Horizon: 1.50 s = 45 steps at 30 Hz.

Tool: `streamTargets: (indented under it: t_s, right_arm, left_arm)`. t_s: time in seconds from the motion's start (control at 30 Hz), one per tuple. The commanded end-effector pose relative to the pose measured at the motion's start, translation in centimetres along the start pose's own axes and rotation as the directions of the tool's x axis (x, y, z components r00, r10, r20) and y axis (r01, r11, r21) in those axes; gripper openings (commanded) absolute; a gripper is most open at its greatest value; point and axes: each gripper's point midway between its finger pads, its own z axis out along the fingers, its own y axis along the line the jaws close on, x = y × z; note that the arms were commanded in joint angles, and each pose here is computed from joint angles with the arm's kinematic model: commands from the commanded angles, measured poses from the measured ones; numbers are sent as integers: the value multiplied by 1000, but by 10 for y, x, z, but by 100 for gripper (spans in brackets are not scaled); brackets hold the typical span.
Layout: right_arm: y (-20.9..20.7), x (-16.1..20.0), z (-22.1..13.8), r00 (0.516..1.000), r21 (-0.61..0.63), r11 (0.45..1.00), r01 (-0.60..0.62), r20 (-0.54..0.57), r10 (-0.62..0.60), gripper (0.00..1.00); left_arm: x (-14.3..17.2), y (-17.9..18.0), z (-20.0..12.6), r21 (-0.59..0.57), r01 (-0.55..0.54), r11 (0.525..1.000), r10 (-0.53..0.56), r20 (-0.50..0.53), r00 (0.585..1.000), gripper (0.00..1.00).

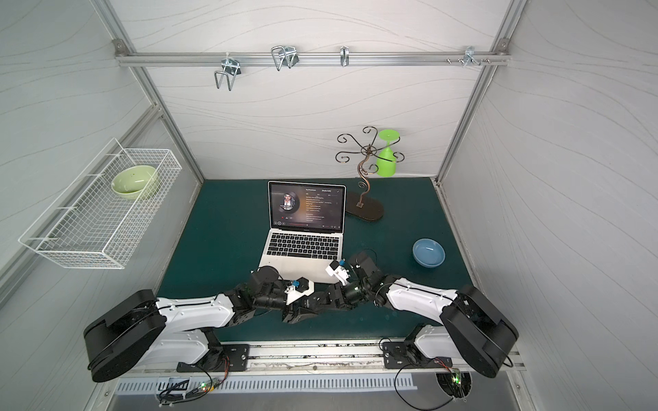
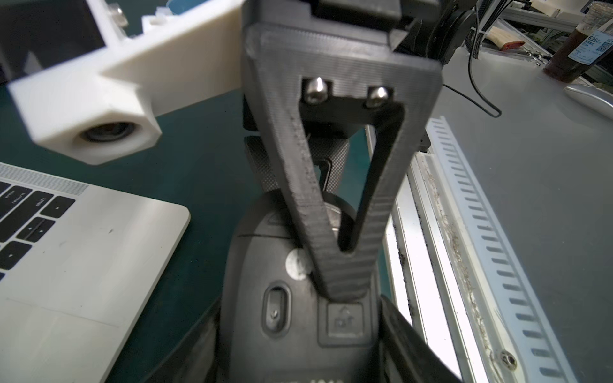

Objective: Remove the wireless mouse receiver from the laptop
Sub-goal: Place the mouse at the center of the board.

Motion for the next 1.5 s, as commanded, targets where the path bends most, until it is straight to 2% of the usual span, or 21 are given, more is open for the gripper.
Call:
streamTargets:
  t_s: [0.0, 0.07, 0.1, 0.13, 0.17, 0.2, 0.37, 0.47, 0.53, 0.57, 0.63, 0.7, 0.87, 0.93, 1.0, 1.07, 1.17, 1.23, 1.33, 1.43, 1.47]
  right_arm:
    - [3, -4, -2, 1000, -6, 1000, 18, 16, -18, 40]
    - [6, -5, -3, 999, -8, 1000, 28, 24, -27, 36]
    - [6, -5, -4, 999, 1, 1000, 32, 27, -32, 34]
    - [6, -6, -5, 999, 13, 999, 41, 32, -41, 32]
    - [6, -6, -7, 998, 31, 998, 48, 35, -49, 29]
    - [5, -7, -10, 997, 49, 997, 59, 42, -61, 28]
    - [-3, -14, -28, 987, 207, 972, 111, 88, -132, 26]
    - [-20, -29, -53, 970, 400, 908, 127, 141, -198, 26]
    - [-33, -41, -75, 951, 559, 817, 140, 153, -268, 26]
    - [-38, -48, -88, 941, 636, 759, 138, 155, -301, 26]
    - [-47, -63, -112, 920, 763, 632, 135, 141, -367, 26]
    - [-57, -77, -136, 900, 867, 483, 123, 107, -422, 26]
    - [-72, -110, -173, 865, 982, 150, 111, -21, -502, 23]
    - [-77, -120, -182, 854, 992, 34, 122, -88, -513, 23]
    - [-86, -129, -190, 858, 988, -93, 123, -153, -490, 23]
    - [-96, -134, -192, 865, 974, -179, 140, -208, -456, 22]
    - [-112, -141, -192, 872, 933, -310, 182, -299, -387, 22]
    - [-121, -143, -188, 873, 906, -365, 213, -344, -345, 23]
    - [-138, -141, -179, 876, 889, -379, 257, -380, -297, 26]
    - [-148, -134, -164, 886, 903, -322, 286, -377, -270, 51]
    - [-148, -132, -158, 882, 906, -300, 298, -382, -275, 55]
  left_arm:
    - [-40, -1, 2, 34, -64, 997, 60, 102, 993, 0]
    - [-41, -1, 3, 41, -54, 998, 50, 99, 994, 0]
    - [-41, 0, 4, 43, -46, 998, 42, 95, 995, 7]
    - [-41, 0, 5, 47, -38, 998, 34, 93, 995, 21]
    - [-42, 0, 6, 51, -31, 998, 26, 92, 995, 49]
    - [-42, 1, 7, 52, -19, 998, 14, 89, 996, 99]
    - [-59, 3, 0, 29, 24, 999, -28, 143, 989, 100]
    - [-79, 12, -17, -61, 100, 993, -85, 217, 972, 100]
    - [-91, 22, -34, -148, 162, 976, -117, 272, 955, 100]
    - [-93, 32, -45, -217, 225, 950, -156, 294, 943, 100]
    - [-84, 57, -69, -378, 377, 846, -266, 313, 912, 100]
    - [-73, 74, -96, -501, 459, 734, -337, 319, 886, 100]
    - [-54, 83, -133, -565, 556, 609, -428, 356, 831, 100]
    - [-48, 86, -142, -564, 596, 572, -449, 392, 803, 100]
    - [-41, 92, -154, -570, 641, 514, -472, 436, 766, 100]
    - [-33, 98, -164, -569, 685, 456, -500, 473, 726, 100]
    - [-23, 104, -172, -545, 739, 397, -547, 506, 667, 99]
    - [-18, 106, -176, -535, 759, 371, -566, 518, 641, 99]
    - [-13, 109, -181, -536, 774, 338, -570, 538, 621, 100]
    - [-7, 112, -186, -533, 791, 300, -580, 557, 595, 99]
    - [-6, 114, -188, -529, 799, 286, -585, 564, 583, 99]
